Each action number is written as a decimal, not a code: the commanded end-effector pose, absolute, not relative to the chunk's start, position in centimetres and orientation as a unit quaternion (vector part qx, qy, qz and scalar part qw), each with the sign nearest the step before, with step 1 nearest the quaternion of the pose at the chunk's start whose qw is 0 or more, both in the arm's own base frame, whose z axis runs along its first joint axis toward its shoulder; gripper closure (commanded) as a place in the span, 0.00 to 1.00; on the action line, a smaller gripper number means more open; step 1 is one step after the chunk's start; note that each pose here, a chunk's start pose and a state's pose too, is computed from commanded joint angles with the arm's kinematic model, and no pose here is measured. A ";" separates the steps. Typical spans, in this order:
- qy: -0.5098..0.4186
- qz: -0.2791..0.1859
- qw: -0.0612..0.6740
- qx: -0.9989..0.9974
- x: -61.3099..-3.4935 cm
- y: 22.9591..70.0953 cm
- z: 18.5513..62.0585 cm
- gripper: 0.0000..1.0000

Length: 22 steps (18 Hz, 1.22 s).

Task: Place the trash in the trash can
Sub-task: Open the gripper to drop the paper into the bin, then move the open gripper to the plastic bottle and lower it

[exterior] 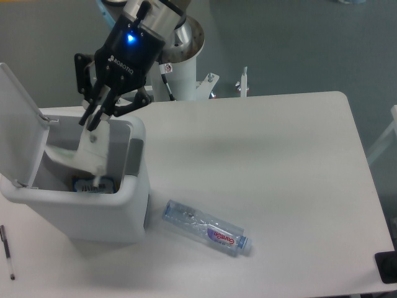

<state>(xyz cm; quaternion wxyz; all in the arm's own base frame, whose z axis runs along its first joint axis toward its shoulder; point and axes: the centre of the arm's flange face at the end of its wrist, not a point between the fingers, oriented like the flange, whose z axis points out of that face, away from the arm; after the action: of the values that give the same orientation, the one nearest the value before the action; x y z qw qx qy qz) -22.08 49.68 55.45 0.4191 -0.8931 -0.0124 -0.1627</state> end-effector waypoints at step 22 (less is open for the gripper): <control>-0.061 -0.067 0.390 -0.916 -35.4 50.3 50.2 0.00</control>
<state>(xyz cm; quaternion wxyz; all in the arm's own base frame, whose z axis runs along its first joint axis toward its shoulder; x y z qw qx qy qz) -35.39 50.31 50.23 0.3905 -0.9162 -0.0609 -0.0668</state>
